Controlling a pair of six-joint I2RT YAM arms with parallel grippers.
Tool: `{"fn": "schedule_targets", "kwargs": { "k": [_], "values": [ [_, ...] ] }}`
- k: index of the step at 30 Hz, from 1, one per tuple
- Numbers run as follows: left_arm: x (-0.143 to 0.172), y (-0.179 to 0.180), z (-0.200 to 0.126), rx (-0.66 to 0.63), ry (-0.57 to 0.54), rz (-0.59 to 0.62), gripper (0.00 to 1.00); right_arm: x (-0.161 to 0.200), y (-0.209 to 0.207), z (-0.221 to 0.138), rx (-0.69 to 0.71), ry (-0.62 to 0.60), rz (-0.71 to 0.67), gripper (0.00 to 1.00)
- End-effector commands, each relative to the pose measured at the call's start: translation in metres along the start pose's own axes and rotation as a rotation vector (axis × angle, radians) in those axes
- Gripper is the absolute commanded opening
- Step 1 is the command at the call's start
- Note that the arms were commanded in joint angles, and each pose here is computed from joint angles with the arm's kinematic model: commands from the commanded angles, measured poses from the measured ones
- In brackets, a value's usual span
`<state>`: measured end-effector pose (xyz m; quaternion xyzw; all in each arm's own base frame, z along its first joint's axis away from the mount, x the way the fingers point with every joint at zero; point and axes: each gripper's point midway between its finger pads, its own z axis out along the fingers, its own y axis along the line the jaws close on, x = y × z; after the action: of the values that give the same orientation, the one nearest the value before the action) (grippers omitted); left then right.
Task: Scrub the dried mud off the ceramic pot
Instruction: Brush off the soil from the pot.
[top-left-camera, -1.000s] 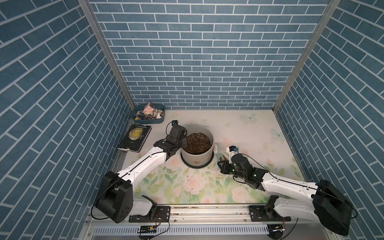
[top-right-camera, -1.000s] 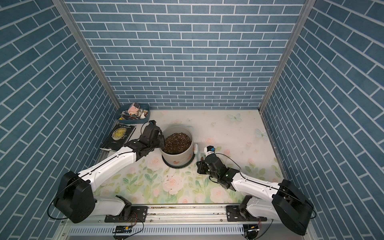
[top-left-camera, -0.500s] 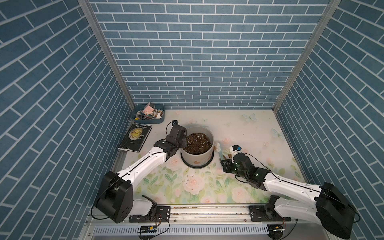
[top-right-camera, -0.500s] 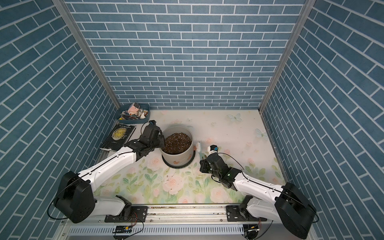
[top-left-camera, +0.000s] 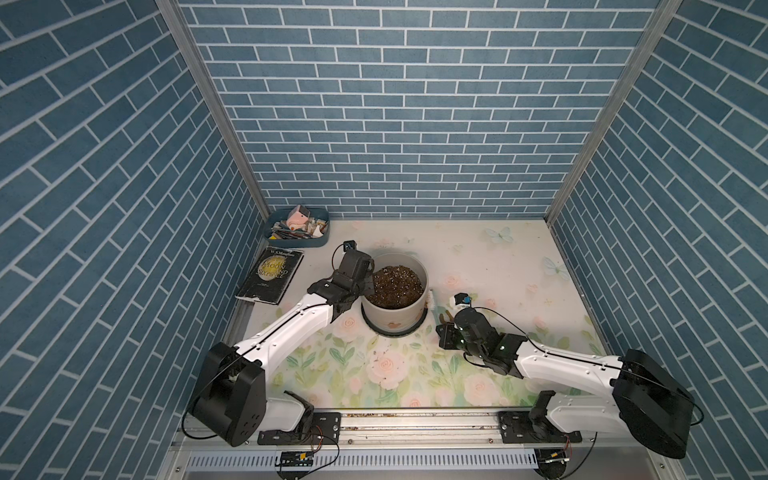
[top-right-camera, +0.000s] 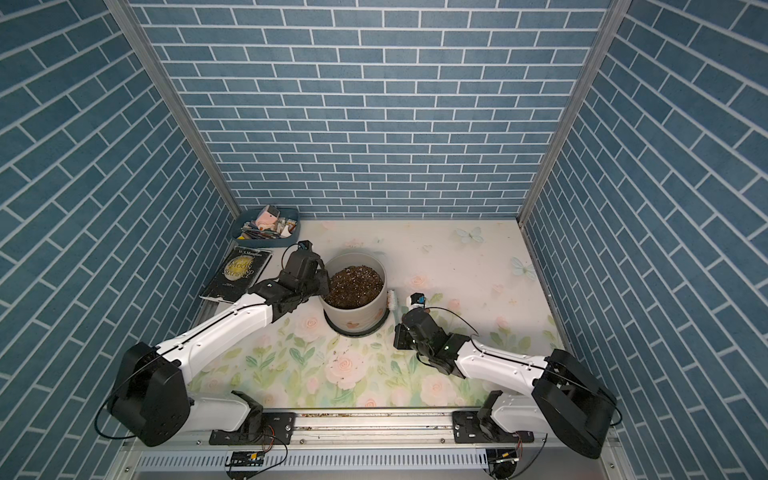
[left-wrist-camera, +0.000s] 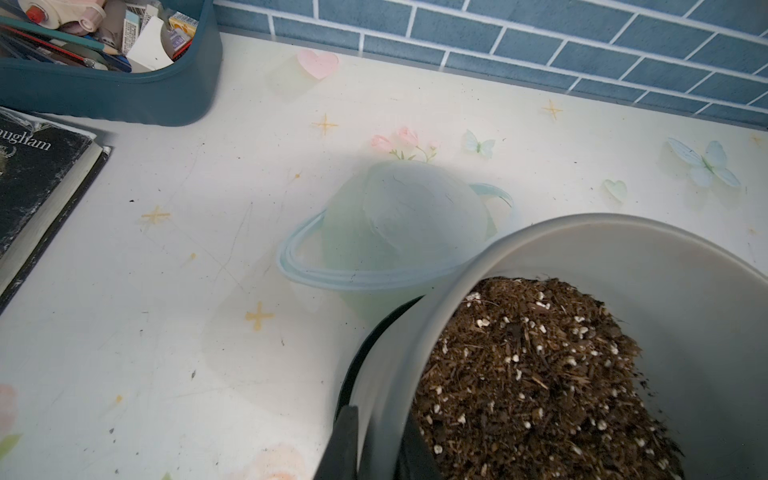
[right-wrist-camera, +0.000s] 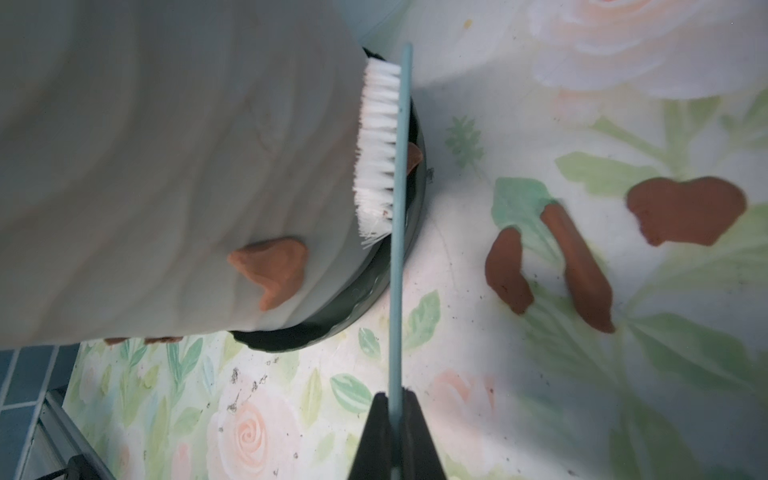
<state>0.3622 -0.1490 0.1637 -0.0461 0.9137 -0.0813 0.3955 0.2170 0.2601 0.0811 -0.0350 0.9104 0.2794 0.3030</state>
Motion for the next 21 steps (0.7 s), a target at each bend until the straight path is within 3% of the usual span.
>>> {"fn": "schedule_targets", "kwargs": {
  "k": [1,9,18,21],
  "values": [
    [0.013,0.008,0.001,-0.021,0.037,0.001,0.0,-0.015,-0.01,-0.011,0.104,-0.041,-0.053,0.0],
    [0.014,0.01,0.001,-0.026,0.038,0.002,0.0,-0.035,-0.029,-0.023,0.269,-0.059,-0.123,0.0],
    [0.016,0.011,0.002,-0.027,0.041,0.002,0.0,-0.036,-0.08,0.02,0.34,0.143,-0.105,0.0],
    [0.018,0.012,0.002,-0.029,0.044,0.003,0.0,-0.046,-0.083,0.019,0.396,0.153,-0.128,0.0]
  ]
}}
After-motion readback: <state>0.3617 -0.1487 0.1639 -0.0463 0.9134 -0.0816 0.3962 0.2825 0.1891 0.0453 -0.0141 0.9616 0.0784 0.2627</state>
